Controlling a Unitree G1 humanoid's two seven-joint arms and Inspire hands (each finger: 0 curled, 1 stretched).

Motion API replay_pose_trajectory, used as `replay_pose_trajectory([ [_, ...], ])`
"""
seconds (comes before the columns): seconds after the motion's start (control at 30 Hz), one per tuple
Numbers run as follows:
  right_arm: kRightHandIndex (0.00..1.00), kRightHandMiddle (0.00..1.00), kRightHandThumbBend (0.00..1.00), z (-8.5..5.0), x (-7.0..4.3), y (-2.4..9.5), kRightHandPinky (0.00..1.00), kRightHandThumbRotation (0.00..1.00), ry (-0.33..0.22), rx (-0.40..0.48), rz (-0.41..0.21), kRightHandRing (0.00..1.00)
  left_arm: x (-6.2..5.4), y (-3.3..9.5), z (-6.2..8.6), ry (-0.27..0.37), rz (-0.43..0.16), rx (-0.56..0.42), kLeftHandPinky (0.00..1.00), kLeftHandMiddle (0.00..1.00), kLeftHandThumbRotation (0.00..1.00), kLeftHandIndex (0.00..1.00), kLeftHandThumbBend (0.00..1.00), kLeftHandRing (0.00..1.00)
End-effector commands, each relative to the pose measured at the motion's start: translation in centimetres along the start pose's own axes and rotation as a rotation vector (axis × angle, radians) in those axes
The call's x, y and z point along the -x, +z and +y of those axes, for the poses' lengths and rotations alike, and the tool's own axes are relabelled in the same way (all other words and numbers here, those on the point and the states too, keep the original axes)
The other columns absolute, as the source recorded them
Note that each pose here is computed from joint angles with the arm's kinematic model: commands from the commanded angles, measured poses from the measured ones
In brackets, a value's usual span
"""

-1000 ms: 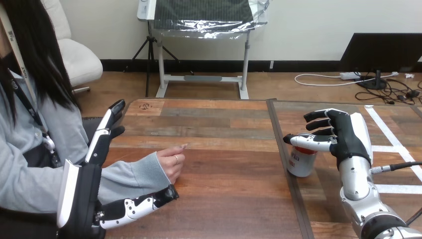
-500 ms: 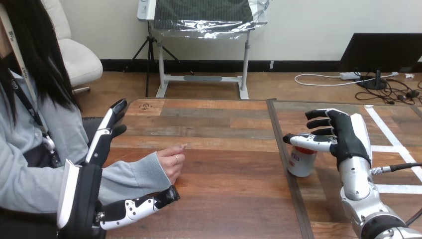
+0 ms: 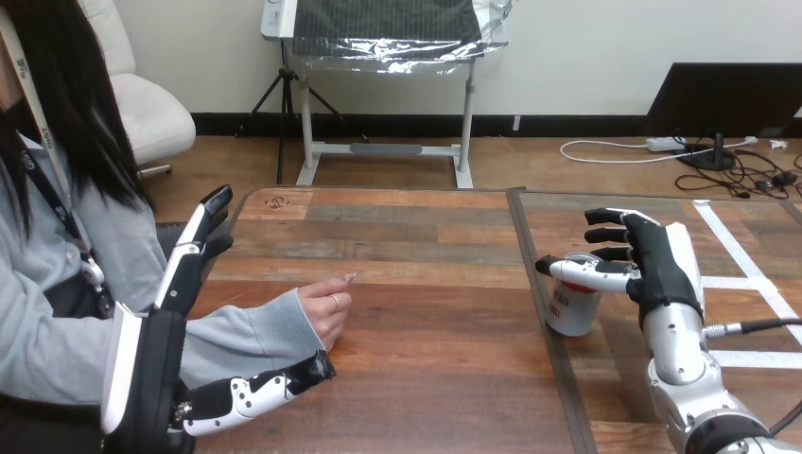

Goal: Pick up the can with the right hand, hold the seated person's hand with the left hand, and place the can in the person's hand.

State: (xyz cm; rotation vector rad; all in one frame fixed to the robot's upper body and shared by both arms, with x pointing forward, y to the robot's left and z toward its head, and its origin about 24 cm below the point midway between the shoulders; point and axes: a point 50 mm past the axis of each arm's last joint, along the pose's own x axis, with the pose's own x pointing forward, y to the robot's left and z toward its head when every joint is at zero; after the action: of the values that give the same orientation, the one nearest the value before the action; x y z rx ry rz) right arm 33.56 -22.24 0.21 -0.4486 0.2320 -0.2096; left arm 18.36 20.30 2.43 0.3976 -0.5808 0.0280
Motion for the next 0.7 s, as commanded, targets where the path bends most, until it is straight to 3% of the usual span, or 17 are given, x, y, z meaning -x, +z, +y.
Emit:
replay_pose_trajectory([
  [0.0, 0.78, 0.75, 0.97, 0.0, -0.5, 2.0, 0.65, 0.03, -0.009, -0.058, -0.086, 0.72, -1.2, 0.3, 0.4, 0.009, -0.066, 0.004, 0.85, 0.94, 0.44, 0.92, 1.00, 0.93],
  [0.67, 0.79, 0.76, 0.98, 0.6, 0.1, 0.8, 0.66, 0.02, 0.014, -0.046, -0.052, 0.72, -1.0, 0.3, 0.6, 0.014, -0.078, 0.026, 0.85, 0.95, 0.42, 0.92, 1.00, 0.94],
])
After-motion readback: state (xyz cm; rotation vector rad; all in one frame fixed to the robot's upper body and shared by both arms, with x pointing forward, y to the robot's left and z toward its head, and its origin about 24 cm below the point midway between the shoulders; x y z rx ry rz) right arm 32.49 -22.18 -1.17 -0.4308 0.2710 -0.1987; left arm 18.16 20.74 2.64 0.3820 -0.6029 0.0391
